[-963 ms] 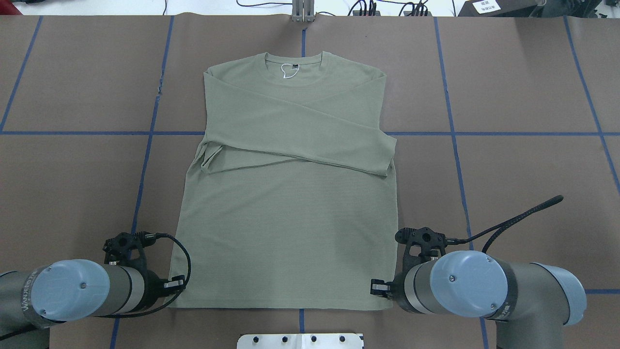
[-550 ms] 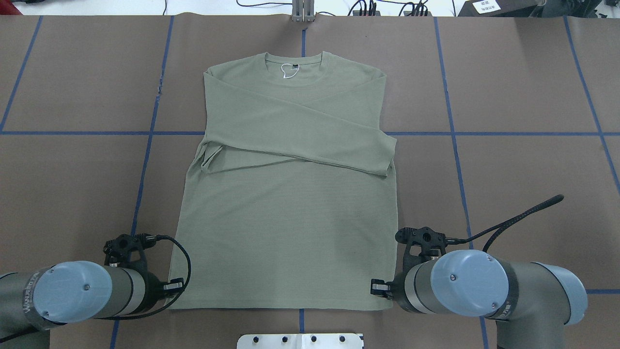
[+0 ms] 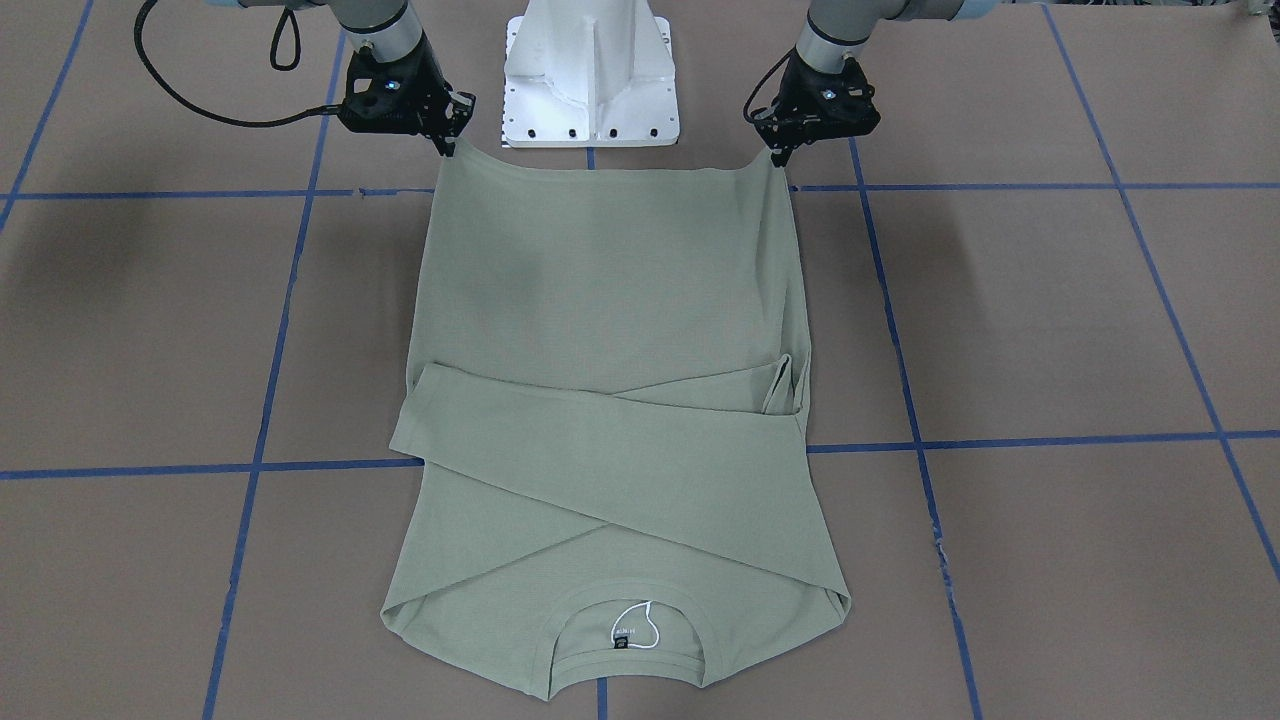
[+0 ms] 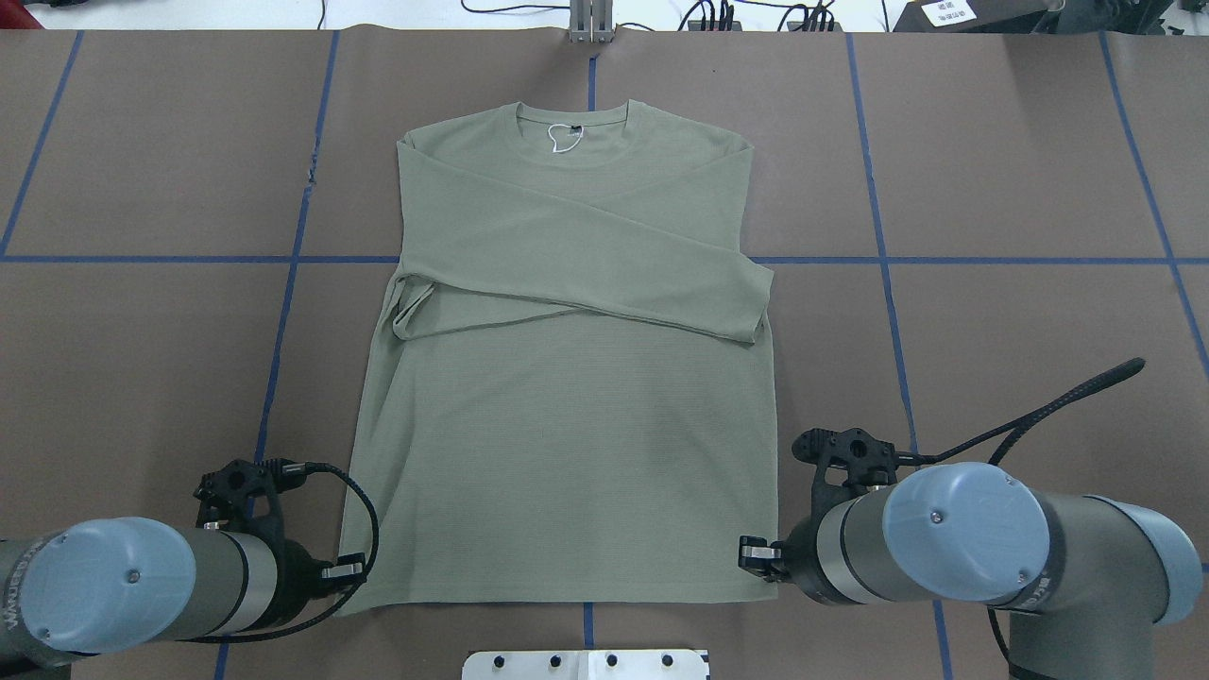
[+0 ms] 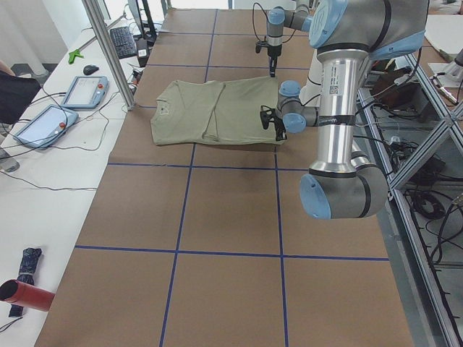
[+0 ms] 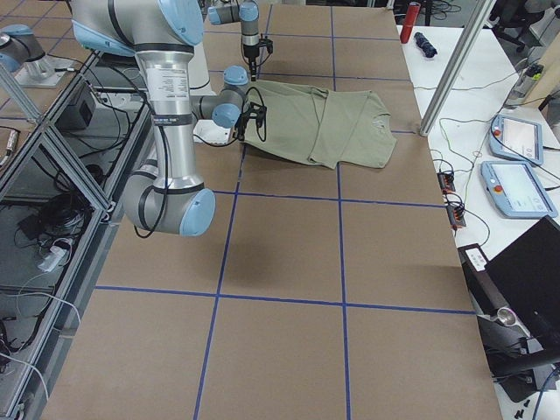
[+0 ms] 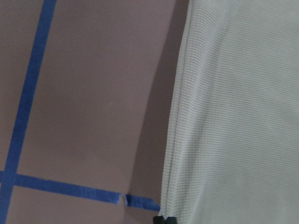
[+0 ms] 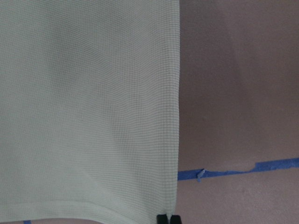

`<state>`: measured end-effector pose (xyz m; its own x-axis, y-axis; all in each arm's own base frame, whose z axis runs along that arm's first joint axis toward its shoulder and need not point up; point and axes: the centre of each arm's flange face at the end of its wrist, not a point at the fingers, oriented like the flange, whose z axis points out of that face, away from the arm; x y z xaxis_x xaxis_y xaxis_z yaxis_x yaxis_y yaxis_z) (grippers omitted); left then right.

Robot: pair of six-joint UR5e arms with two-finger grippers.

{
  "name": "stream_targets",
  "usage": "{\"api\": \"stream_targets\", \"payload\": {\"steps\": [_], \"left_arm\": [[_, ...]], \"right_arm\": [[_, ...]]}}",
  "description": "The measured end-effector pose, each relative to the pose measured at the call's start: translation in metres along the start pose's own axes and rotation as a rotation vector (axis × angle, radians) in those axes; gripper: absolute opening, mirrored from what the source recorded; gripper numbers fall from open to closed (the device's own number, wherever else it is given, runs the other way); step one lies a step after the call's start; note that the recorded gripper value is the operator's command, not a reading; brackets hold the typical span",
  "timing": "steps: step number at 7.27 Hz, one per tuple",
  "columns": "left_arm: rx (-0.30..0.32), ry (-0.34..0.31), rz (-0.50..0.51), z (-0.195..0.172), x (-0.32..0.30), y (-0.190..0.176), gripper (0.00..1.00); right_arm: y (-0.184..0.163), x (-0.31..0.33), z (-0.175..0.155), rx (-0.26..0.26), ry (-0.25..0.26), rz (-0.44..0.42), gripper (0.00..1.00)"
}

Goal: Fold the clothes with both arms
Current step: 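Grasp both hem corners and lift them with both grippers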

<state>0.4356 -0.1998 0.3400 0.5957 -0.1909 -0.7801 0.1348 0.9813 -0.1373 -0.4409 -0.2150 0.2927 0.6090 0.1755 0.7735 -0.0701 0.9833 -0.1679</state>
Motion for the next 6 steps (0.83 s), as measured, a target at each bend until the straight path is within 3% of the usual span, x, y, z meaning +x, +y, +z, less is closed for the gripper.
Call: {"api": "stream_targets", "payload": {"steps": [3, 6], "left_arm": [[-0.051, 0.058, 0.042, -0.037, 0.011, 0.029, 0.0], [-0.103, 0.051, 0.074, -0.076, 0.014, 0.056, 0.0]], "right_arm": [[0.012, 0.031, -0.039, -0.061, -0.01, -0.002, 0.0], [0.031, 0.061, -0.092, -0.149, -0.028, -0.009, 0.0]]}}
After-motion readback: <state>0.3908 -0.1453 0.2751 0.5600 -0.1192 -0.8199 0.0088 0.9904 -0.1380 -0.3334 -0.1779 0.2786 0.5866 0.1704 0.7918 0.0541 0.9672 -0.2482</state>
